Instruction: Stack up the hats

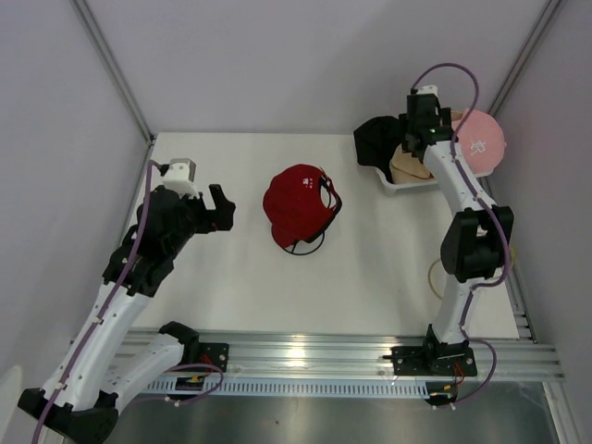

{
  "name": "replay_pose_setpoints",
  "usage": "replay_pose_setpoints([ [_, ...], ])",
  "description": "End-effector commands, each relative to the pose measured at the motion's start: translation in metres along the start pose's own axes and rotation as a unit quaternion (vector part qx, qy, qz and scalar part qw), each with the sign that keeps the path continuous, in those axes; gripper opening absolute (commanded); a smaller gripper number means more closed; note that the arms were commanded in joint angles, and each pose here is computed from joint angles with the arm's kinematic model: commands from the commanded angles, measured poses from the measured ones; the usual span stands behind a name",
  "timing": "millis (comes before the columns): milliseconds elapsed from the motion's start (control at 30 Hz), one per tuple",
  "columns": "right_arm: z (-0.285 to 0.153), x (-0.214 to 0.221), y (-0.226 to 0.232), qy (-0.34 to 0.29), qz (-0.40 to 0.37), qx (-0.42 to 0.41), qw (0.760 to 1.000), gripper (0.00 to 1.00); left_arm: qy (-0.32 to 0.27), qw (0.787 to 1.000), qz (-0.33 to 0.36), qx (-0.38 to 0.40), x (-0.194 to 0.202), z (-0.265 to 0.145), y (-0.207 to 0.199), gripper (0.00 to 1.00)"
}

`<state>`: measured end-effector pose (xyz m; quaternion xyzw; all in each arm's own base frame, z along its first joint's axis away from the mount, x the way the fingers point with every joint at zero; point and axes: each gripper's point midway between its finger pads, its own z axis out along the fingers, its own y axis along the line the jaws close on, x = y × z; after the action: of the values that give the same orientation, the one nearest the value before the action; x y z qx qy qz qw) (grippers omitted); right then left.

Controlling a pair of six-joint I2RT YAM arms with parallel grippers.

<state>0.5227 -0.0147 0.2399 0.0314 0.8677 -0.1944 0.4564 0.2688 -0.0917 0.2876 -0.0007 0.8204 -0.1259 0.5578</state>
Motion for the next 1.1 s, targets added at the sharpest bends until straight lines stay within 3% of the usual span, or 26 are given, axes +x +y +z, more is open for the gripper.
replay_pose_setpoints([
  [0,0.011,-0.002,-0.021,0.027,-0.109,0.092,0.989,0.79,-0.021,1.000,0.010,-0.014,-0.010,0.001,0.007,0.99],
  [233,0.027,0.012,-0.034,0.067,-0.140,0.147,0.977,0.72,-0.004,1.000,0.009,-0.028,-0.002,0.008,0.014,1.00],
  [433,0.029,0.023,-0.041,0.073,-0.121,0.146,0.979,0.58,-0.002,0.999,0.006,-0.035,-0.002,0.011,0.018,1.00],
  [567,0.036,0.023,-0.049,0.070,-0.124,0.154,0.978,0.41,0.000,0.999,0.007,-0.037,0.000,0.011,0.020,0.99],
  [667,0.044,0.030,-0.056,0.080,-0.127,0.161,0.975,0.34,-0.003,0.999,0.005,-0.041,-0.002,0.010,0.022,1.00],
  [733,0.046,0.031,-0.057,0.081,-0.130,0.161,0.975,0.13,-0.006,0.999,0.003,-0.047,-0.004,0.009,0.025,1.00],
  [800,0.040,0.024,-0.065,0.079,-0.136,0.185,0.970,0.00,-0.010,0.999,0.000,-0.047,-0.006,0.007,0.026,1.00],
  [933,0.004,-0.018,-0.073,0.045,-0.190,0.237,0.952,0.00,-0.013,0.999,-0.002,-0.035,-0.007,0.005,0.023,1.00],
  [1067,-0.064,-0.083,-0.071,-0.016,-0.220,0.243,0.945,0.00,-0.021,0.999,-0.003,-0.026,-0.010,0.001,0.020,0.99],
])
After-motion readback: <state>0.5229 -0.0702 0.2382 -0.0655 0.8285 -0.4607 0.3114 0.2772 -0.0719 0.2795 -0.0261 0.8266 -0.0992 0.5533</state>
